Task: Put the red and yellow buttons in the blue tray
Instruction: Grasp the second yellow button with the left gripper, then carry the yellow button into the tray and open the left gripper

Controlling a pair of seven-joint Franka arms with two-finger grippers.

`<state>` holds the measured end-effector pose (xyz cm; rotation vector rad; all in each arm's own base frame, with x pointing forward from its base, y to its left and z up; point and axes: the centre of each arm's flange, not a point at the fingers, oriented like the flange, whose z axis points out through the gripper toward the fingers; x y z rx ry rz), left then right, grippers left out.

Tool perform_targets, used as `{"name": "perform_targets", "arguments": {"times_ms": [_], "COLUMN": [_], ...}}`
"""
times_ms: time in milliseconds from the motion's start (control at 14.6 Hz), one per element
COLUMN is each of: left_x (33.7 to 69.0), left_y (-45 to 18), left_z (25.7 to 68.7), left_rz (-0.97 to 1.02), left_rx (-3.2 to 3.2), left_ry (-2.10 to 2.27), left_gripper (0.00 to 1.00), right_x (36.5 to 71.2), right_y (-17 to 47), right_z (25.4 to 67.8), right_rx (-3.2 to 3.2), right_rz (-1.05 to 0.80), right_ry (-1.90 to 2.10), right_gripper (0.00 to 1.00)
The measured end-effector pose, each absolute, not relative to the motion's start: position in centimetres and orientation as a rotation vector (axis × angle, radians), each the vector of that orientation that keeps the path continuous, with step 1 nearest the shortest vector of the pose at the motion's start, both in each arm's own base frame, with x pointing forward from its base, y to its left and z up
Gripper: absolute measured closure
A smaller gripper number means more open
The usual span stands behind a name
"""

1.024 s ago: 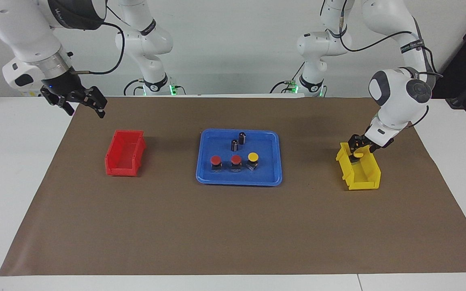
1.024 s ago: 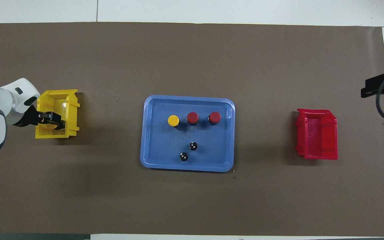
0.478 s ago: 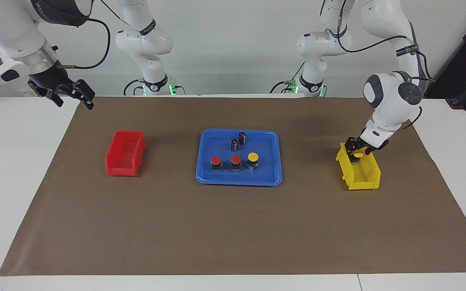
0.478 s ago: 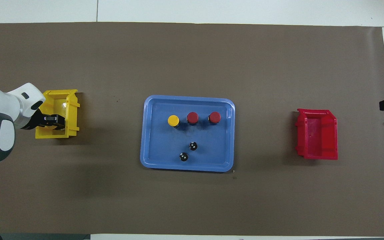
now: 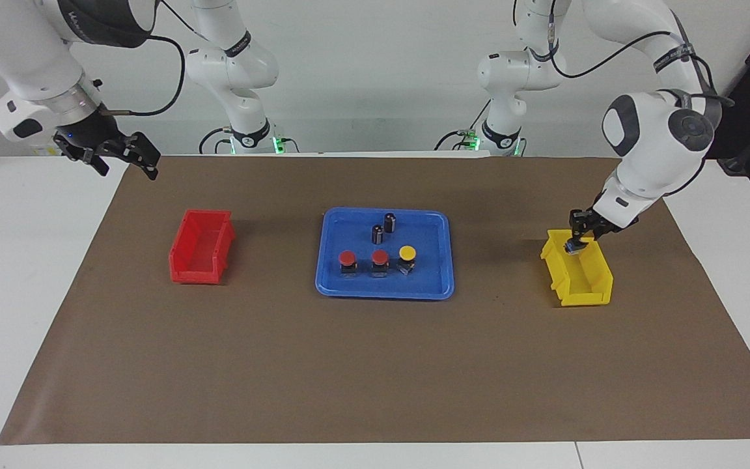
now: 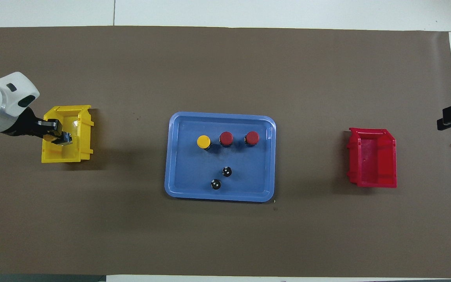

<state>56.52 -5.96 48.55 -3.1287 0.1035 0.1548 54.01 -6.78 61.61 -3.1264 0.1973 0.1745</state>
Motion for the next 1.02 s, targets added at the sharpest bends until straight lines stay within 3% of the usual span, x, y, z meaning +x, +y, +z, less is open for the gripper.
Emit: {"name": "perform_targets", "arguments": {"times_ms": [137, 410, 1024], "left_x": [55.9, 51.6, 49.3], "left_y": [-13.8, -28.4, -34.6], "left_z": [49.5, 45.4, 38.7], "left_rz": [0.139, 0.114, 0.052], "left_rx": [-3.146, -3.165, -3.189], "left_ry": [-0.003, -0.094, -0.159], "left_gripper": [0.59, 0.59, 0.59], "right_x": [54.0, 54.0, 54.0], "right_y": [-6.7, -6.7, -6.7], "right_z": [61.6, 61.6, 61.6], "right_rx": [-3.126, -3.126, -3.126], "right_rz": [0.175, 0.175, 0.175], "right_ry": [0.196, 0.196, 0.196], "right_gripper": [0.00, 0.00, 0.00]}}
